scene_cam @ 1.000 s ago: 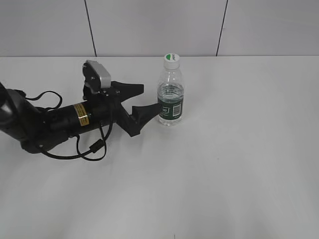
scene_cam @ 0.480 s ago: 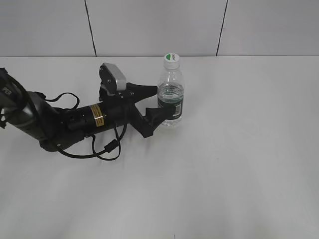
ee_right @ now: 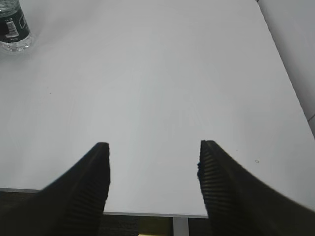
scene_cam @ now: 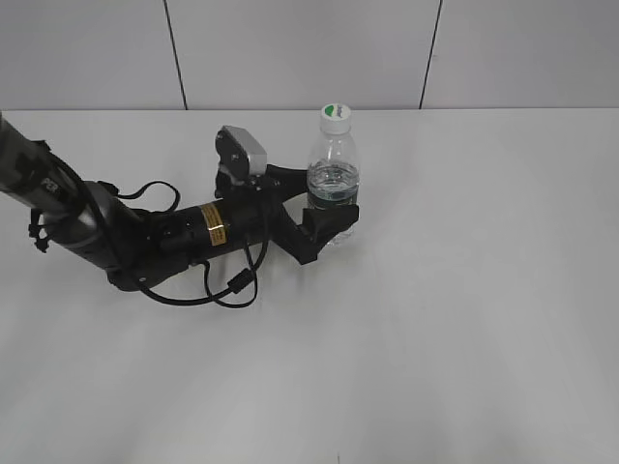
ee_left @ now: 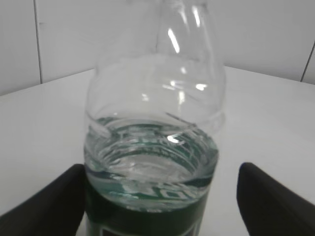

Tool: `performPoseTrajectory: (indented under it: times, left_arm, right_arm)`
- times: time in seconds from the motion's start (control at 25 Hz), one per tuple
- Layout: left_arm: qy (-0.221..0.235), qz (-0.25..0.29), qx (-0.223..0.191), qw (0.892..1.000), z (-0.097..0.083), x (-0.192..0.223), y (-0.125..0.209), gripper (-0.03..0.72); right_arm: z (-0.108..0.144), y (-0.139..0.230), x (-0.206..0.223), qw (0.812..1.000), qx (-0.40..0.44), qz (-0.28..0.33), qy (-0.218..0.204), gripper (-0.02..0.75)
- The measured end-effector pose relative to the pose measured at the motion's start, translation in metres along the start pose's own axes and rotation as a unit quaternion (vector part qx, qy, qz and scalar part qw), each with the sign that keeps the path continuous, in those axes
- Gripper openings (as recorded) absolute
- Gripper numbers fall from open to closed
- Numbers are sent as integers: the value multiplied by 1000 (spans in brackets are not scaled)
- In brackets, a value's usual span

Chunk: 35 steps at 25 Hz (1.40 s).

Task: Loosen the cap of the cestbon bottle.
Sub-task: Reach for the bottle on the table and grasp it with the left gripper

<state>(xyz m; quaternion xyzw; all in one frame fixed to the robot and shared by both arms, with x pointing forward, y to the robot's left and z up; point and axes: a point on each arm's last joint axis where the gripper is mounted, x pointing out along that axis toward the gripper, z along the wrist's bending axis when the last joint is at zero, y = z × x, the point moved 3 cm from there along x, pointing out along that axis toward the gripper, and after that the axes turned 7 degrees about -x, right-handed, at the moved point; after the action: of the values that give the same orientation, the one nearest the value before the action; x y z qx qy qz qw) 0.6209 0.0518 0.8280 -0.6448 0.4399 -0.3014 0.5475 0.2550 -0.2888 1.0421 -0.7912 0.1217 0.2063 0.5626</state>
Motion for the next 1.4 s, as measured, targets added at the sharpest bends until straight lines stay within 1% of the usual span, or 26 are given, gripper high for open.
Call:
performPoseTrajectory:
  times: [0.2, 0.48, 0.72, 0.84, 0.92, 1.04, 1.24, 1.4]
  left_arm:
    - [0, 10, 4, 1000, 2, 12, 2, 559]
    - [11, 9, -26, 1000, 10, 26, 10, 559]
    - [19, 8, -28, 999, 7, 30, 9, 557]
    - [16, 6, -29, 999, 8, 30, 8, 524]
    - [17, 3, -30, 999, 8, 30, 8, 484]
    - [18, 3, -30, 999, 8, 30, 8, 404]
    - [21, 0, -30, 999, 7, 30, 8, 403]
    - [27, -3, -26, 999, 11, 25, 6, 403]
  right_arm:
    - [0, 0, 0, 1000, 0, 0, 0, 442]
    - [0, 0, 0, 1000, 0, 0, 0, 442]
    - [0, 0, 0, 1000, 0, 0, 0, 442]
    - [0, 0, 0, 1000, 0, 0, 0, 442]
    - [0, 0, 0, 1000, 0, 0, 0, 442]
    - [0, 0, 0, 1000, 0, 0, 0, 442]
    - [0, 0, 0, 1000, 0, 0, 0, 442]
    - [0, 0, 0, 1000, 0, 0, 0, 442]
